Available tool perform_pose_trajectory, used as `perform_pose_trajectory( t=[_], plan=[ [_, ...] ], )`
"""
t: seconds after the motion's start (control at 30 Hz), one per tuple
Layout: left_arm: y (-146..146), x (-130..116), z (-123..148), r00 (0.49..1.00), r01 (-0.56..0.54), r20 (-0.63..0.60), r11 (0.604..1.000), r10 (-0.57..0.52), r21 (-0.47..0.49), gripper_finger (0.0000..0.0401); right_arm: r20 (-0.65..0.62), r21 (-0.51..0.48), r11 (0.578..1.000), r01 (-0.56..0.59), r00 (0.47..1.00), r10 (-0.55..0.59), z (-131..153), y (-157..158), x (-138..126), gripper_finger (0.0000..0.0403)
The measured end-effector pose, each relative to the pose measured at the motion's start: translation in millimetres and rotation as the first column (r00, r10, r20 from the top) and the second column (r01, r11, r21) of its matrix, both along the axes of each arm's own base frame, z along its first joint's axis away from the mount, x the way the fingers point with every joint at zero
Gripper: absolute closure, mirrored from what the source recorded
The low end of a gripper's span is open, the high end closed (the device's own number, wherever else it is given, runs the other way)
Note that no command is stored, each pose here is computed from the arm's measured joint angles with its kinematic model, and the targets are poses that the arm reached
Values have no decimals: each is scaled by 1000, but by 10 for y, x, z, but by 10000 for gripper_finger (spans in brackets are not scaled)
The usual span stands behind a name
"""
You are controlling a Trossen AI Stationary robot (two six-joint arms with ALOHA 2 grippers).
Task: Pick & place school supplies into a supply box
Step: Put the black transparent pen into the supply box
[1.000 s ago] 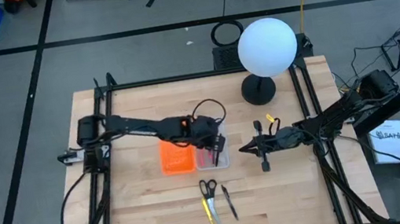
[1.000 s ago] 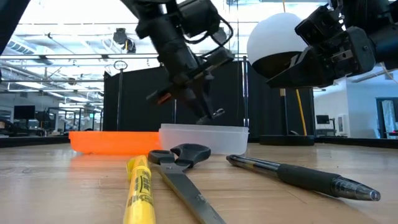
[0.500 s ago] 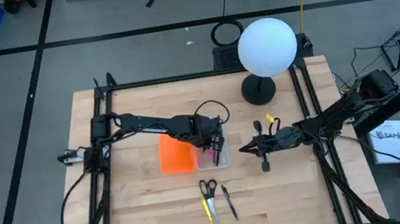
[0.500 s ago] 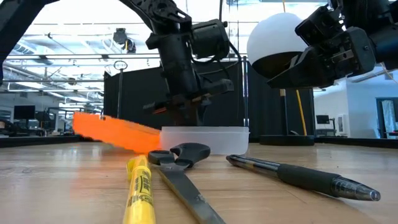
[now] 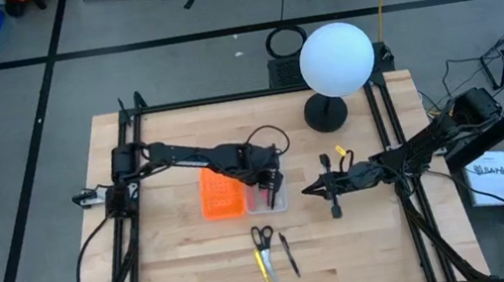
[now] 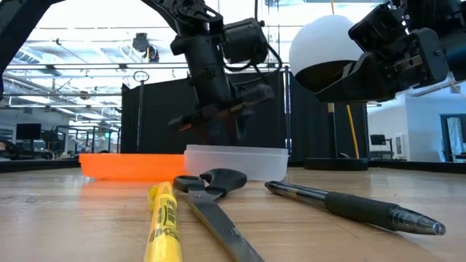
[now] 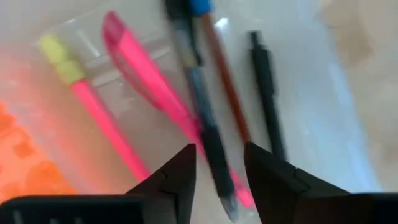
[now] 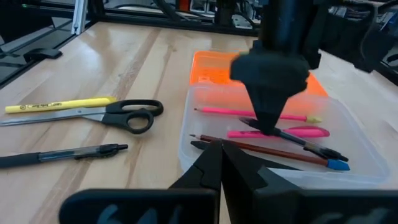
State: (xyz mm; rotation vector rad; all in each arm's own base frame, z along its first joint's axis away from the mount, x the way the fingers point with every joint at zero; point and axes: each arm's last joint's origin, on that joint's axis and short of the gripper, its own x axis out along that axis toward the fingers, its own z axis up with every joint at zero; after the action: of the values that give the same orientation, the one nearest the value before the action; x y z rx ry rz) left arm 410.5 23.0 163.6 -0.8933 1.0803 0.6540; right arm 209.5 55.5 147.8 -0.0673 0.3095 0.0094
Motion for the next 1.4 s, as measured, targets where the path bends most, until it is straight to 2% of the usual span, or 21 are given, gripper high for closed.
perform_pose_trajectory(
  t=[0.1,0.2,0.27,0.3,0.33,0.37,0.47,0.53,0.57,0.6,0.7,0.77,0.87,1.0,1.17,1.23,1.3,1.4],
  plan=[
    [-28,-26,166,995,85,42,996,-86,23,255,0,7,1000,2,1000,-2,0,0,0,403],
    [-81,-113,531,973,183,116,975,-198,129,253,-7,6,1000,3,1000,-3,-7,-1,-2,403],
    [-171,-218,842,930,289,169,933,-327,217,253,-17,3,1000,3,1000,-3,-15,-2,-5,403],
    [-237,-283,981,890,367,180,893,-418,258,253,-19,3,1000,3,1000,-3,-18,-2,-6,403],
    [-329,-362,1117,840,447,181,841,-512,304,253,-18,8,1000,5,1000,-5,-17,-2,-6,403],
    [-441,-459,1248,778,525,167,772,-606,358,255,-19,10,1000,6,1000,-6,-17,-2,-5,403],
    [-797,-786,1529,548,683,95,511,-831,523,276,-14,14,1000,6,1000,-6,-12,0,-4,403],
    [-963,-991,1633,400,716,56,349,-915,604,300,-12,17,1000,1,1000,-1,-11,2,-3,403],
    [-1009,-1093,1674,351,710,49,300,-935,638,314,-8,17,1000,-4,1000,4,-7,4,-2,403],
    [-1027,-1188,1707,319,693,51,270,-946,668,330,-1,11,1000,-9,1000,9,1,5,0,403],
    [-958,-1480,1735,279,602,72,233,-958,764,384,31,-31,999,-21,999,22,31,6,10,403],
    [-861,-1677,1617,275,532,84,224,-958,816,392,44,-57,998,-19,999,21,43,5,13,403],
    [-687,-1916,1294,297,426,135,257,-945,868,394,42,-78,997,-25,999,28,41,4,13,403],
    [-572,-2205,879,243,271,236,299,-941,915,395,44,-105,994,-24,999,29,44,-5,16,403],
    [-493,-2528,496,265,157,285,333,-921,930,397,66,-165,986,-25,997,36,68,-29,28,403],
    [-477,-2614,401,250,99,290,322,-924,942,395,68,-159,987,-25,997,36,70,-27,28,403],
    [-461,-2680,310,237,47,273,292,-932,955,396,62,-132,991,-21,998,29,63,-27,27,403],
    [-435,-2743,183,236,-3,258,265,-937,964,397,72,-116,993,-15,997,24,72,-27,29,403]
  ],
)
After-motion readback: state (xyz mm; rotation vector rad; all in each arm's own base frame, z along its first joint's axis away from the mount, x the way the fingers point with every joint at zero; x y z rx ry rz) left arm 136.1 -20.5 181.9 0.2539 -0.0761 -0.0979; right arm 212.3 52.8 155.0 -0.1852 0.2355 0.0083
